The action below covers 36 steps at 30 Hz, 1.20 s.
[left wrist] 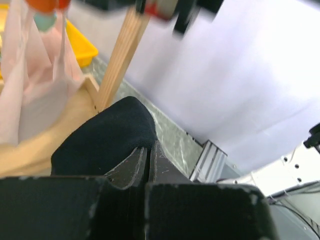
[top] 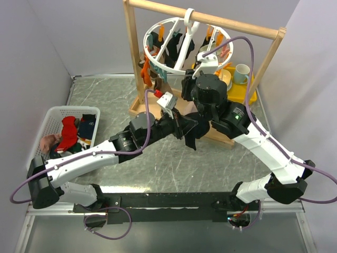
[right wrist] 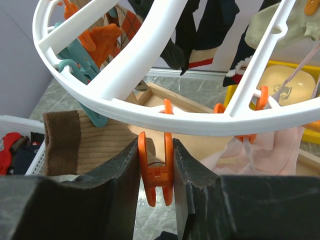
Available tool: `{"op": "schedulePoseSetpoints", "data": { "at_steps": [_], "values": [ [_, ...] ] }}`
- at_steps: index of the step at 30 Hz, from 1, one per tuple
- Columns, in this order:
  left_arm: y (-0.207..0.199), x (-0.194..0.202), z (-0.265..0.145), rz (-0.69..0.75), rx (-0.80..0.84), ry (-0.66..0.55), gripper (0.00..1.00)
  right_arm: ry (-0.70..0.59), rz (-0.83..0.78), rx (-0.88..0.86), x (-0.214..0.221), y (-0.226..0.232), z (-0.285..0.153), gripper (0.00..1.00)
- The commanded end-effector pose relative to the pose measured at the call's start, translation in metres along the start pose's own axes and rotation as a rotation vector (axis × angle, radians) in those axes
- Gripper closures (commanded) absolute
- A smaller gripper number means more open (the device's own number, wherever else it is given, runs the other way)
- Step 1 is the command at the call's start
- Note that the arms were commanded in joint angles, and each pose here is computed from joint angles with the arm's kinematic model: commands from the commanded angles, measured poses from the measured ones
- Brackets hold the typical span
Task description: Remove the socks clipped to the hanger
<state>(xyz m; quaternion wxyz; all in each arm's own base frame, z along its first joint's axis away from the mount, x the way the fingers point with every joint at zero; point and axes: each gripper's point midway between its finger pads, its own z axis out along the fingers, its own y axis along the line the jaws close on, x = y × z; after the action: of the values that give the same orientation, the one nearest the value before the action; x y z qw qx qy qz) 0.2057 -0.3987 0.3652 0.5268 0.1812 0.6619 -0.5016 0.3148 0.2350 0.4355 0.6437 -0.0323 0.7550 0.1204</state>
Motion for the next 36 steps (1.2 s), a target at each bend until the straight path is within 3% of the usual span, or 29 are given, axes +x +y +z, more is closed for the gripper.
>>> {"op": "schedulePoseSetpoints", "data": {
  "at_steps": [1,4,11,14,15,19,22,31,36],
  "values": [
    [-0.011,-0.002,-0.02,-0.061,0.04,0.0,0.99,-0.042,0.03,0.001,-0.011,-0.004,-0.008,0.66],
    [0.003,0.013,-0.036,-0.066,-0.022,0.047,0.99,-0.048,0.029,0.003,-0.012,-0.007,-0.011,0.65],
    [0.076,0.017,-0.088,-0.006,-0.397,0.089,0.99,-0.057,0.026,0.006,-0.009,-0.013,-0.015,0.59],
    [0.105,0.004,-0.116,0.015,-0.522,0.081,0.99,-0.065,0.028,0.012,-0.012,-0.016,-0.018,0.41],
    [0.117,-0.009,-0.128,0.013,-0.568,0.045,0.99,-0.065,0.029,0.016,-0.011,-0.017,-0.019,0.3],
    [0.155,-0.027,-0.17,0.021,-0.727,0.002,0.99,-0.083,0.031,0.025,-0.013,-0.023,-0.023,0.2],
    [0.185,-0.038,-0.204,-0.002,-0.88,-0.048,0.99,-0.087,0.029,0.022,-0.015,-0.025,-0.026,0.19],
    [0.233,-0.047,-0.253,-0.063,-1.084,-0.096,0.99,-0.081,0.044,0.011,-0.019,-0.03,-0.036,0.17],
    [0.248,-0.066,-0.29,-0.135,-1.215,-0.234,0.99,-0.079,0.044,0.006,-0.016,-0.034,-0.042,0.16]
  ]
}}
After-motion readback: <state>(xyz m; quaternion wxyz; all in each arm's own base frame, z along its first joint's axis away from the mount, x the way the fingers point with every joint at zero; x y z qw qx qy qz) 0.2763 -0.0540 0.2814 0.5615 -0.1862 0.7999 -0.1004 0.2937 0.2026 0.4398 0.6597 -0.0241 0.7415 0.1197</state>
